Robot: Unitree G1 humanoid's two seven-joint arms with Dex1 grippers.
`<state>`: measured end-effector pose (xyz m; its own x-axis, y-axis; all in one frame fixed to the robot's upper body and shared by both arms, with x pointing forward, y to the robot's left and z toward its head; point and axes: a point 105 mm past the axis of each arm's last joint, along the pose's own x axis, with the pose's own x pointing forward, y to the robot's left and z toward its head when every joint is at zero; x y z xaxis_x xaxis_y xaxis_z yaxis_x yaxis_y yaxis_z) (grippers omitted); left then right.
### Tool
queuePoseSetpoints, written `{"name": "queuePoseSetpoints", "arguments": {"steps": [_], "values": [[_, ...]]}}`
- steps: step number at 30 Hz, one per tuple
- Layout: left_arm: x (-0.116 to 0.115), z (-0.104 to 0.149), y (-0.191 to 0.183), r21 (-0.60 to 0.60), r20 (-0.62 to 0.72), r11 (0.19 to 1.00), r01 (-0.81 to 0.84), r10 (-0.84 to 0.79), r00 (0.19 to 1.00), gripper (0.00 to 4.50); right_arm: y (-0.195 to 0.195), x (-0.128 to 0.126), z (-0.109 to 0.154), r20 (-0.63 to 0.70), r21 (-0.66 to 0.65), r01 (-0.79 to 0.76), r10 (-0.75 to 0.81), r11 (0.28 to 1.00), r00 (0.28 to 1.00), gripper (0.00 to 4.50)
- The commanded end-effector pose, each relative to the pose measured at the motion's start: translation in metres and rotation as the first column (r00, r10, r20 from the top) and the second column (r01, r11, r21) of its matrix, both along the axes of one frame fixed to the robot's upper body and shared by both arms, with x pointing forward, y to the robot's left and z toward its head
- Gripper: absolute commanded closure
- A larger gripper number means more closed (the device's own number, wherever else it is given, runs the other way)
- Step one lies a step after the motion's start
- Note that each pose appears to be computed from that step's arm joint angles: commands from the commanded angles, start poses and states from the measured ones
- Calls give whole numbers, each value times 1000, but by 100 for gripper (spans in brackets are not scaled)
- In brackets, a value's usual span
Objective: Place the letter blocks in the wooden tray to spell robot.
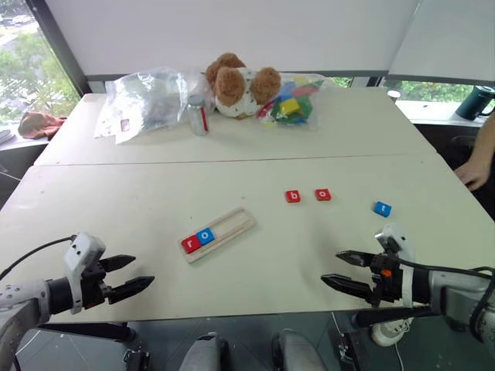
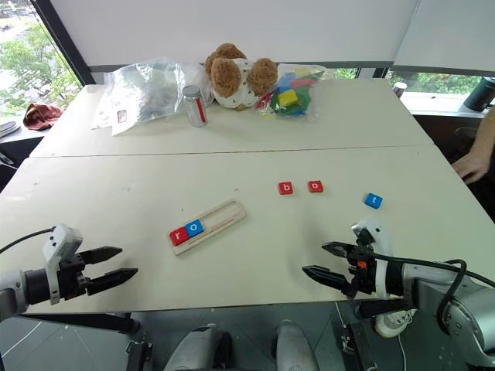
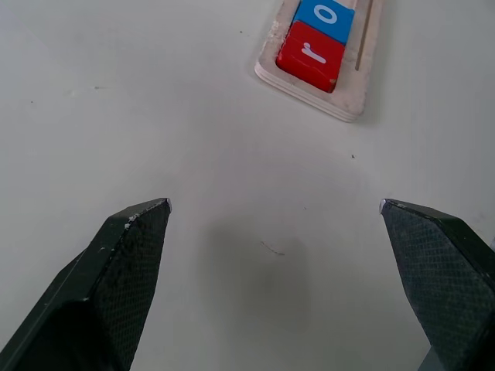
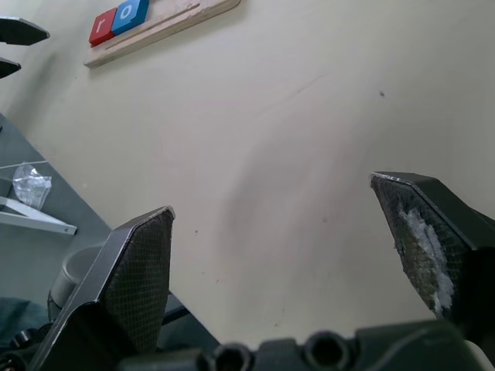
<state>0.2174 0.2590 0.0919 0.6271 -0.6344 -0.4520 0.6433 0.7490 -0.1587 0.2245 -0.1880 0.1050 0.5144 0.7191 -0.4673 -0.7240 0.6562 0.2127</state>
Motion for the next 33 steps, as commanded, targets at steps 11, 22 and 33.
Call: {"name": "queuePoseSetpoints", "arguments": {"steps": [11, 22, 33], "values": [[5, 10, 2, 0, 39, 1000, -23, 23, 999, 0, 9, 6, 3, 31, 21, -28, 27, 999, 999, 9], [25, 28, 19, 96, 132, 994, -55, 42, 990, 0, -3, 38, 9, 139, -62, 33, -24, 998, 990, 9], [60, 54, -65, 155, 279, 954, 258, -293, 915, 0, 47, 45, 38, 147, -40, -130, 134, 991, 980, 9]]}}
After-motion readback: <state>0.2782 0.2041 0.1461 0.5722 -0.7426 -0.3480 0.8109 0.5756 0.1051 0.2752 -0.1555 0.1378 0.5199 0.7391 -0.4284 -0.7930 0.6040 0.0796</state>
